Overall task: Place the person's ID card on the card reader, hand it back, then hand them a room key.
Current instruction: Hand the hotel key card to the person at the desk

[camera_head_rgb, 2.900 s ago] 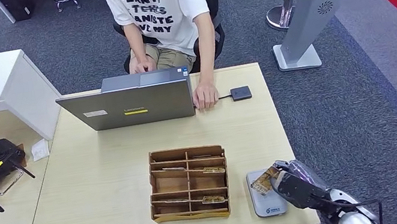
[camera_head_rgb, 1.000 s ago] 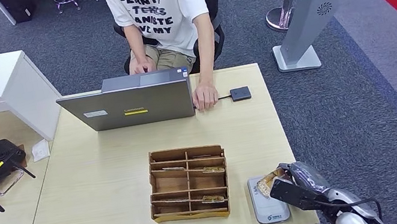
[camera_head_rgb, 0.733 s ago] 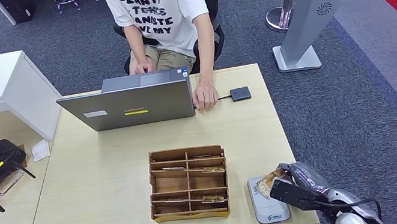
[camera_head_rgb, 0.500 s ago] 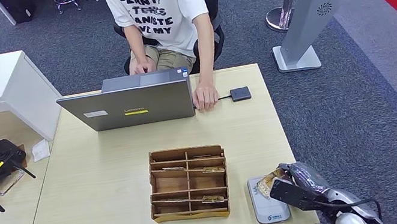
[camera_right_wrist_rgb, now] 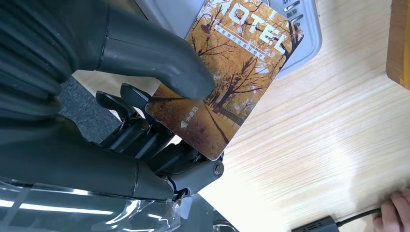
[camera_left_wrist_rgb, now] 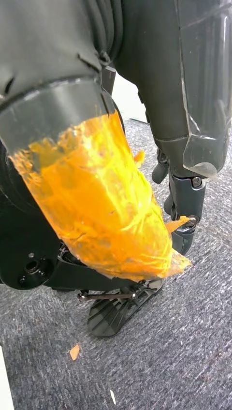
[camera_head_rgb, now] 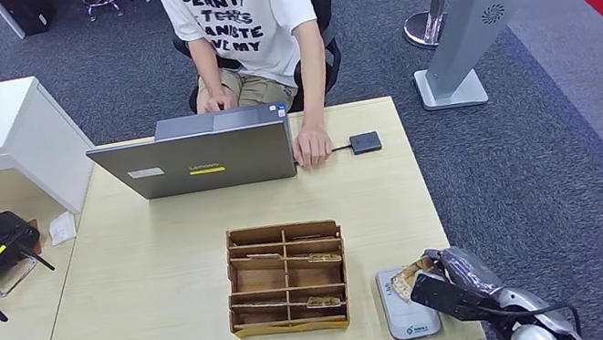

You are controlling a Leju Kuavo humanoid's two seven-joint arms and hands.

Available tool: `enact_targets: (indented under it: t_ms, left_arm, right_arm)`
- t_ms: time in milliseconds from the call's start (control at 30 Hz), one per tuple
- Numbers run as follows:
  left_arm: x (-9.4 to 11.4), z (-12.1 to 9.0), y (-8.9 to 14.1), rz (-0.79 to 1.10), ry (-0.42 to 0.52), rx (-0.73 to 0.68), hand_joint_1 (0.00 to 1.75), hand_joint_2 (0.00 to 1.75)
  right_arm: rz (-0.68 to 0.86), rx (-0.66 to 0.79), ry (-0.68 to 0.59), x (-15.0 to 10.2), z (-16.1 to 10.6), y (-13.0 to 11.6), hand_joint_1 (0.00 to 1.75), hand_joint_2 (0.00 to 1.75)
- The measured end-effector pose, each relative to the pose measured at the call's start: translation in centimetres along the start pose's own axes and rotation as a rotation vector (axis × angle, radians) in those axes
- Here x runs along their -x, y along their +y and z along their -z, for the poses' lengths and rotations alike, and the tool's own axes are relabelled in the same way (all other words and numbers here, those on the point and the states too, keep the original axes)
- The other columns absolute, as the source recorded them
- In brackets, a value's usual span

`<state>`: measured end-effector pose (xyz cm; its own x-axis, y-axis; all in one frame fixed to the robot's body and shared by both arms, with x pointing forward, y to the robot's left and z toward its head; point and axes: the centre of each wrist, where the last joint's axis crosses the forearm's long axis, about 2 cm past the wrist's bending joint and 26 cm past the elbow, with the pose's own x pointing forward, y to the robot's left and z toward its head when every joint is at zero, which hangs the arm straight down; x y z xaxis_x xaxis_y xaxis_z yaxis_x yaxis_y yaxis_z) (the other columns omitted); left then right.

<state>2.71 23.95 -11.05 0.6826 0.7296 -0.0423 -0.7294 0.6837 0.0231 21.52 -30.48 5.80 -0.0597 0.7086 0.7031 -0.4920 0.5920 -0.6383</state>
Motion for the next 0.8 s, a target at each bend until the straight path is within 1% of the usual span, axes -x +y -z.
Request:
enact_targets:
  t_ms: [800]
  left_arm:
    - [0.77, -0.08, -0.57, -0.111, 0.035, -0.007, 0.0, 0.0]
  right_arm:
    - [-0.043, -0.038, 0.027, 0.67, -0.59, -0.18, 1.75, 1.75]
